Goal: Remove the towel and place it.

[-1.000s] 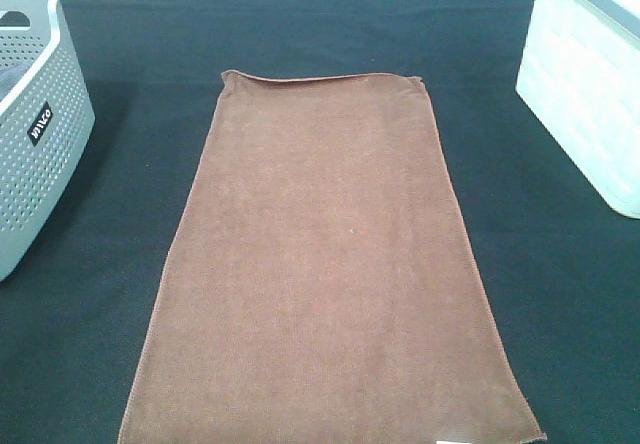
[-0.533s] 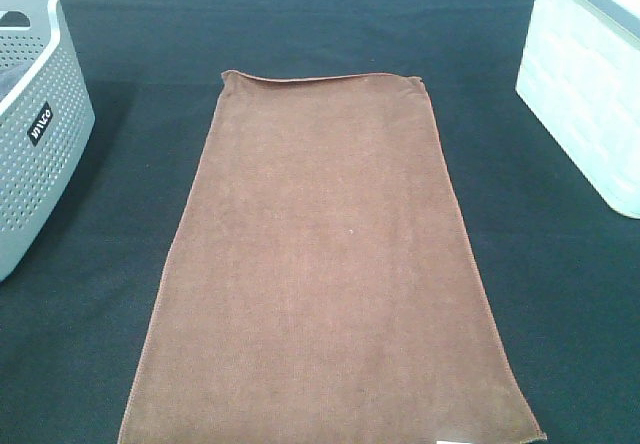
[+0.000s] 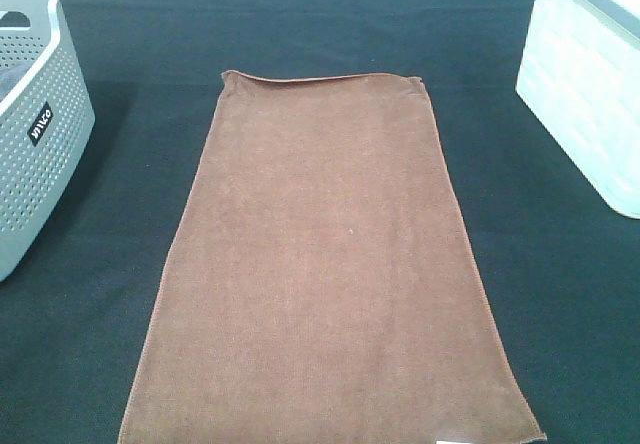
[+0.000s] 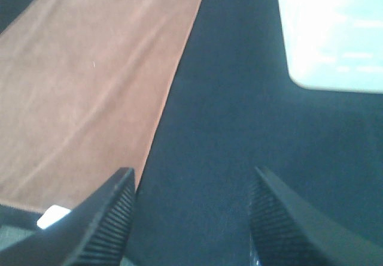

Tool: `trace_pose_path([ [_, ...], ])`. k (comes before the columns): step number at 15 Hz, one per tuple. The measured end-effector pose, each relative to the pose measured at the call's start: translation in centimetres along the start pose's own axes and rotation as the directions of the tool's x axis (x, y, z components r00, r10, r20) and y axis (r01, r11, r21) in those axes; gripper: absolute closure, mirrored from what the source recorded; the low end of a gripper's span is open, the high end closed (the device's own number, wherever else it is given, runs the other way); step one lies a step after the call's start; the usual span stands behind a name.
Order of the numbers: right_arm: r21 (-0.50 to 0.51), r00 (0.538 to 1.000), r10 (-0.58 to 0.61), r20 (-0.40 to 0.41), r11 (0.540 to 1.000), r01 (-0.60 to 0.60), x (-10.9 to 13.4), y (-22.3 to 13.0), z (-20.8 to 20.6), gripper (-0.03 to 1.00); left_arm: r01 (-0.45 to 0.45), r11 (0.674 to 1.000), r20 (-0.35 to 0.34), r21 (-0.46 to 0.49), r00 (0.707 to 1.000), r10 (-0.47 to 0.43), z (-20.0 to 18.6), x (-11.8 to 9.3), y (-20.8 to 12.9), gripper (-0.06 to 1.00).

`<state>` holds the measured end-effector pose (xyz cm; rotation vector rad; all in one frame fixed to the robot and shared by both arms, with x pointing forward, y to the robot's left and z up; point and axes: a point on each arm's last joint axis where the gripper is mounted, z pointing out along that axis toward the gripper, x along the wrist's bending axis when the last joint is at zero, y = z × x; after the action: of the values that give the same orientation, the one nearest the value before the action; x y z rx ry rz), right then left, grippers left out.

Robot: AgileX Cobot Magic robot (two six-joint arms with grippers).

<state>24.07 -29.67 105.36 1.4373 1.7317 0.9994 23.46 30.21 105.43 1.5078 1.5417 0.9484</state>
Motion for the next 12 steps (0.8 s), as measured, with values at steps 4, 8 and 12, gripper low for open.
trace_pose_path([
  [4,-0.049,1.0,-0.001,0.002,0.999,0.001,0.02,-0.38,-0.66,0.42,-0.012,1.0,-0.002,-0.001,1.0,0.012,-0.01,0.02,-0.01,0.18],
  [8,-0.049,1.0,-0.001,0.002,0.999,0.001,0.02,-0.38,-0.66,0.42,-0.02,1.0,-0.002,-0.001,1.0,0.02,-0.01,0.02,-0.01,0.18],
  [12,-0.049,1.0,-0.001,0.002,0.999,0.001,0.02,-0.38,-0.66,0.42,-0.02,1.0,-0.002,-0.001,1.0,0.02,-0.01,0.02,-0.01,0.18],
])
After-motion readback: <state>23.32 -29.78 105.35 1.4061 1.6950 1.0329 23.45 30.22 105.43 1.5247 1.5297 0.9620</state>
